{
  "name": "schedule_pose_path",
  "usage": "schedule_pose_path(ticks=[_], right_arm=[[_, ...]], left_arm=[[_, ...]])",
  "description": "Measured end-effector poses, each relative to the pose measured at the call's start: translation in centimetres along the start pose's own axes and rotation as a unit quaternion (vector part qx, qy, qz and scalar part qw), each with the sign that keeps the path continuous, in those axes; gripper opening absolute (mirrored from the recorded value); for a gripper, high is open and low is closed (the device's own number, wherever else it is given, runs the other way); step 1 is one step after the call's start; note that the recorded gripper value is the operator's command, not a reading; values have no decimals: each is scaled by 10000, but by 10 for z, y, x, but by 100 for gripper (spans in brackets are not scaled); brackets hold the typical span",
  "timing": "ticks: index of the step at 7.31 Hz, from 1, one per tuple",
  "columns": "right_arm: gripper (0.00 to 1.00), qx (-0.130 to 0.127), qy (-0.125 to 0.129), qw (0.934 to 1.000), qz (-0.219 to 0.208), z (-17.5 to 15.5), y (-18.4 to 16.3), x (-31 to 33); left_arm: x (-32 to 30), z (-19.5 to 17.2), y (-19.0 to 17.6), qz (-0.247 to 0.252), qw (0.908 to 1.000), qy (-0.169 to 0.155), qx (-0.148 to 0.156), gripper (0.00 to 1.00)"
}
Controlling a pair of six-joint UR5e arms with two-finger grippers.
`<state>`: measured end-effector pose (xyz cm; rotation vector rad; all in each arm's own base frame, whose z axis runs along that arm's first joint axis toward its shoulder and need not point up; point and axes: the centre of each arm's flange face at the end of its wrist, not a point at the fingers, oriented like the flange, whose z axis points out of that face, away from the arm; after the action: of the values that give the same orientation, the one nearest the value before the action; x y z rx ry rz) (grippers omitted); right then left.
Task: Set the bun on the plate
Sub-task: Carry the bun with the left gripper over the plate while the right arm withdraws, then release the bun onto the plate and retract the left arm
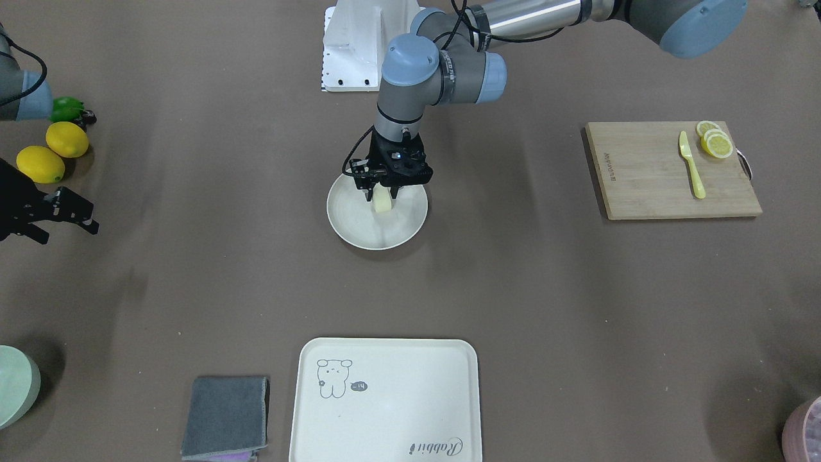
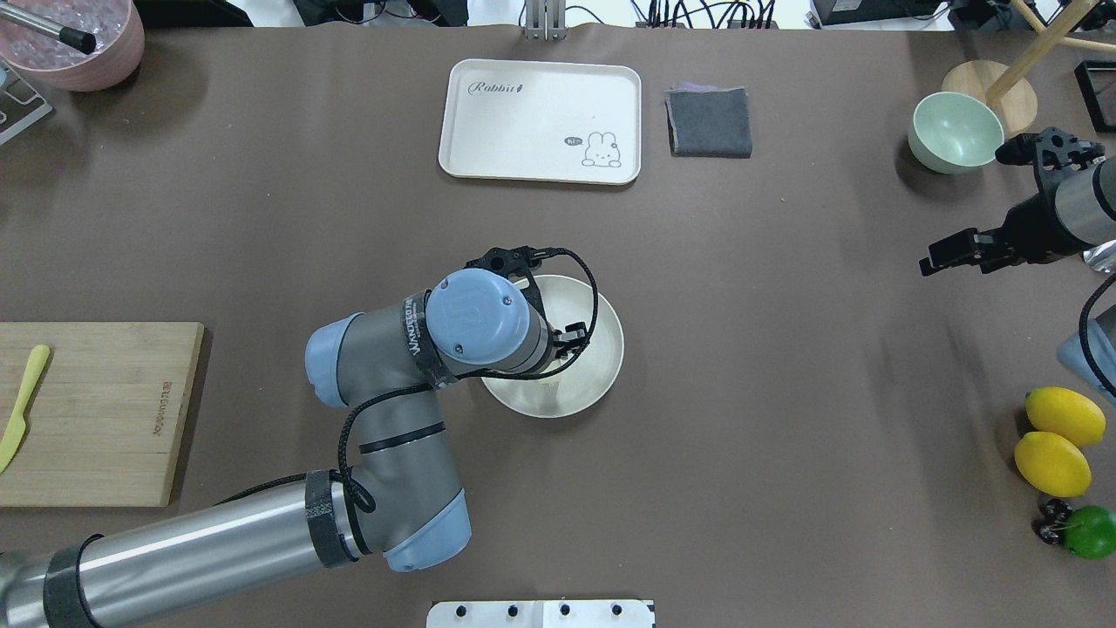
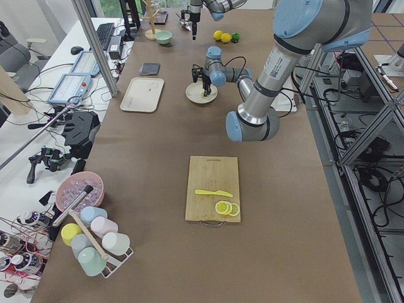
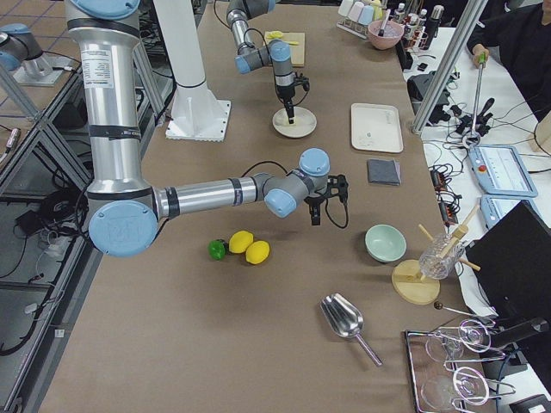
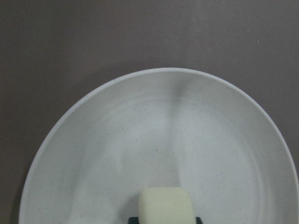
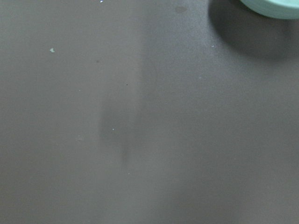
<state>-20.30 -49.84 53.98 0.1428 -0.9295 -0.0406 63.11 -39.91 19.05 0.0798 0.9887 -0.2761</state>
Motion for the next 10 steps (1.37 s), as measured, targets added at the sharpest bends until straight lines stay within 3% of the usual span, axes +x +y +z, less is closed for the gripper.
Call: schedule_pose_path(ticks=[1, 3, 5, 7, 10], right_arm=[[99, -3, -14, 10000, 5, -1, 0, 0], [99, 28, -71, 10000, 39, -10, -2, 3], [99, 96, -54, 9999, 8, -21, -1, 18], [99, 86, 116, 9996, -231, -41, -1, 55], [99, -132, 555, 9958, -714, -89, -8, 133]], left_arm=[[0, 0, 0, 2, 10000, 3, 10, 98], [1, -8, -4, 20, 9999, 60, 138, 98], [-17, -39, -39, 356, 9991, -126, 212, 98], [-90, -90, -98, 850, 9951, -500, 50, 98], [-299, -168, -200, 1873, 9774, -904, -380, 98]])
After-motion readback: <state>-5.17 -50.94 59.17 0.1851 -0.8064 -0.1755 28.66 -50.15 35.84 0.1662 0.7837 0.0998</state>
